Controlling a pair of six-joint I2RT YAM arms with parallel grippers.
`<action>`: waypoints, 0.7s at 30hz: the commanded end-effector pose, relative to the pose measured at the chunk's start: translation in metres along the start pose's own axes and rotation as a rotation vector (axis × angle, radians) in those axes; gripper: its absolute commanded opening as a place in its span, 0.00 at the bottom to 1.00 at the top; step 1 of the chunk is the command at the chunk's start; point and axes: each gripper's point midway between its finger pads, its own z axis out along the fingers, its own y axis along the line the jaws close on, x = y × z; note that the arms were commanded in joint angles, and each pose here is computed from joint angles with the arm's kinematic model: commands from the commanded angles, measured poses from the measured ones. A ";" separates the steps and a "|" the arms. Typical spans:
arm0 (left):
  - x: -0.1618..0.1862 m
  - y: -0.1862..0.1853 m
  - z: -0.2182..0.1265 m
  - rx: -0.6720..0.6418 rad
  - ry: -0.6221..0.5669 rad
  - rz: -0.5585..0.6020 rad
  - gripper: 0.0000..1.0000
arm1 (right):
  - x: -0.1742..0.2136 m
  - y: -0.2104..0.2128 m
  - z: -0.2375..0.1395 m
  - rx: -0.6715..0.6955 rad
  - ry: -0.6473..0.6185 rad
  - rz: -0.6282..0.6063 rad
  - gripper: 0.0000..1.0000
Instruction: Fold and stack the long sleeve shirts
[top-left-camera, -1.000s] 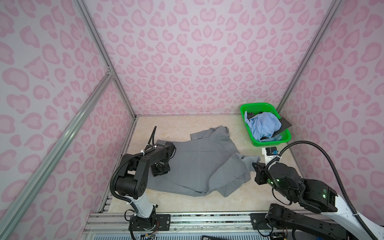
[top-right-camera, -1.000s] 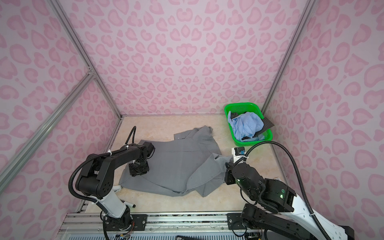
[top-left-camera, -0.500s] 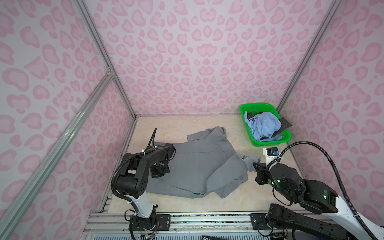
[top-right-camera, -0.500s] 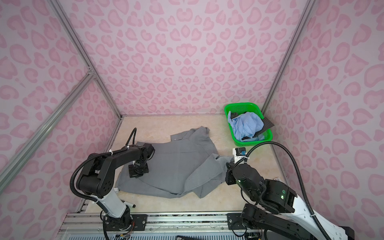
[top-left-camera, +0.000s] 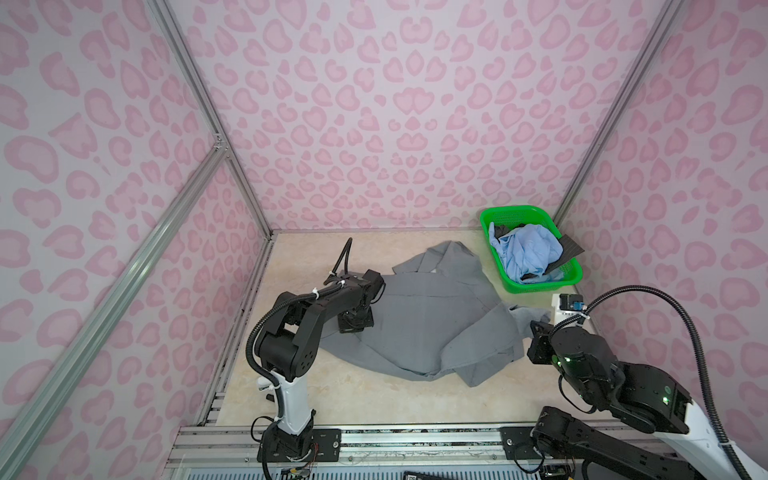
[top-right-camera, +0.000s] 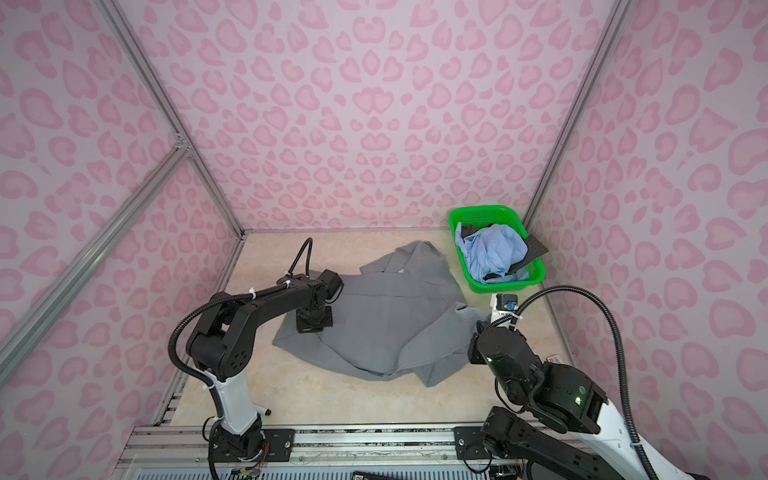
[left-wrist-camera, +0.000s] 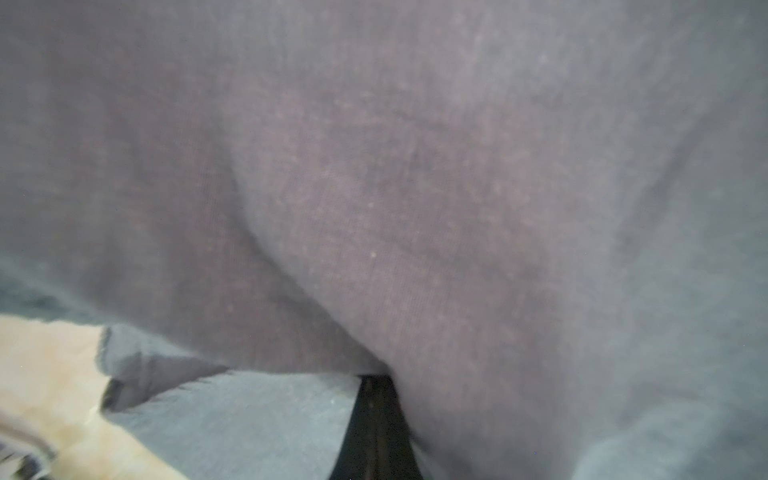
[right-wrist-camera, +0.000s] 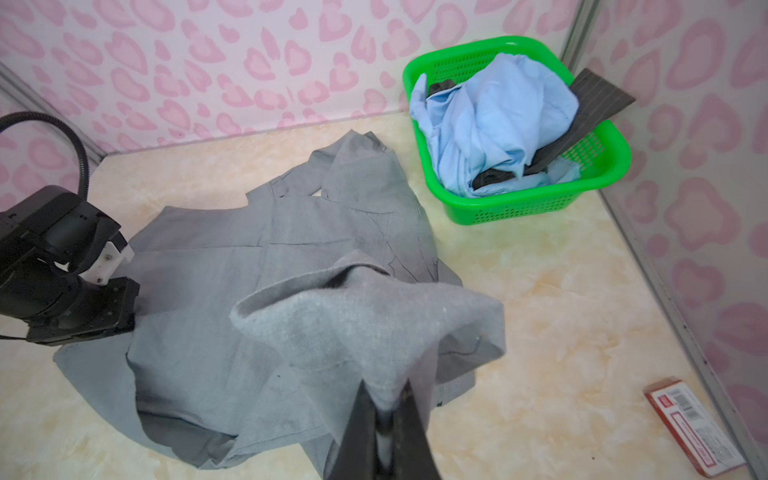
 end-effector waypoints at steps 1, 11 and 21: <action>-0.039 -0.046 -0.016 0.156 -0.083 0.008 0.03 | -0.010 -0.021 -0.007 0.087 -0.040 -0.014 0.00; -0.048 0.006 -0.020 0.027 -0.057 -0.079 0.29 | -0.010 0.010 0.002 -0.036 -0.015 -0.035 0.00; -0.028 0.032 0.000 -0.037 0.011 -0.103 0.60 | -0.003 0.035 0.011 -0.123 0.027 -0.045 0.00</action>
